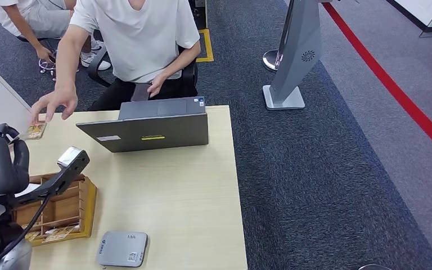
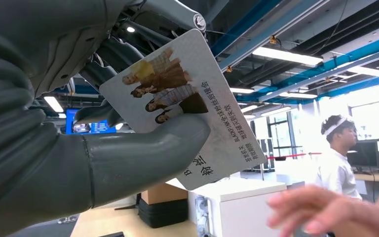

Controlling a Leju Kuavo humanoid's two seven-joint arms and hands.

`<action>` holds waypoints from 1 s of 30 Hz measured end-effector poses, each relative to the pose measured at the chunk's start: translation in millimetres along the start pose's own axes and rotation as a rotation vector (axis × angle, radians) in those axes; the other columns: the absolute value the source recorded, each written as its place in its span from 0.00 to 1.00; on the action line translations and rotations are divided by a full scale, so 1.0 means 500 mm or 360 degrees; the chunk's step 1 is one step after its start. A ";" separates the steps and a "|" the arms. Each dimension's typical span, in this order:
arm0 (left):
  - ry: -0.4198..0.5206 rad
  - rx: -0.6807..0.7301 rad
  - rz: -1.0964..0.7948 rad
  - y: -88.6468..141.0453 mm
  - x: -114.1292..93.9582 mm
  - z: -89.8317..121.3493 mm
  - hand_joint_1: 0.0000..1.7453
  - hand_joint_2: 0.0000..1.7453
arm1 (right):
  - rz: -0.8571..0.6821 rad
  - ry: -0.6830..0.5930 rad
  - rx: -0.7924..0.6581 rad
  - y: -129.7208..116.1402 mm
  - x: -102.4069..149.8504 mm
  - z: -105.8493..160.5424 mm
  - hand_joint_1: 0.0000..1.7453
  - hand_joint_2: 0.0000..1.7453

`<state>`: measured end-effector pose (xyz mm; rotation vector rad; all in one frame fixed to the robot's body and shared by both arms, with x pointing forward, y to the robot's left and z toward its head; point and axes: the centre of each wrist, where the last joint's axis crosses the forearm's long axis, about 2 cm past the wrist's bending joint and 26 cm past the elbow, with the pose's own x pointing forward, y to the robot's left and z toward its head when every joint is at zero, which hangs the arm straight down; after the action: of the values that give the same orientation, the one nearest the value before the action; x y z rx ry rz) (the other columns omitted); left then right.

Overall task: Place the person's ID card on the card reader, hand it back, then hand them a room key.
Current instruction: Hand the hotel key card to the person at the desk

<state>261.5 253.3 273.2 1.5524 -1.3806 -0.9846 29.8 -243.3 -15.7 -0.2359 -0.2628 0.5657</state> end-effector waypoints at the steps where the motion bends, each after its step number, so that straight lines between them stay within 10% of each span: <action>1: -0.0003 0.0001 -0.0001 0.000 0.000 -0.001 1.00 1.00 | 0.0000 0.0000 0.0000 0.000 0.000 0.000 0.00 1.00; 10: -0.0039 0.0021 0.0013 0.013 0.007 -0.020 1.00 1.00 | 0.0019 -0.0002 -0.0005 -0.004 0.004 -0.009 0.00 1.00; 14: -0.0055 0.0020 0.0020 0.014 0.009 -0.020 0.00 1.00 | 0.0016 0.0002 -0.0004 -0.004 0.002 -0.011 0.00 1.00; 30: -0.0152 -0.0009 0.0109 0.010 0.030 -0.006 0.00 1.00 | 0.0022 0.0000 -0.0007 -0.008 -0.002 -0.015 0.00 1.00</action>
<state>264.1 238.4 278.5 1.4602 -1.4860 -1.0312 33.2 -248.2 -22.0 -0.2423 -0.2624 0.5788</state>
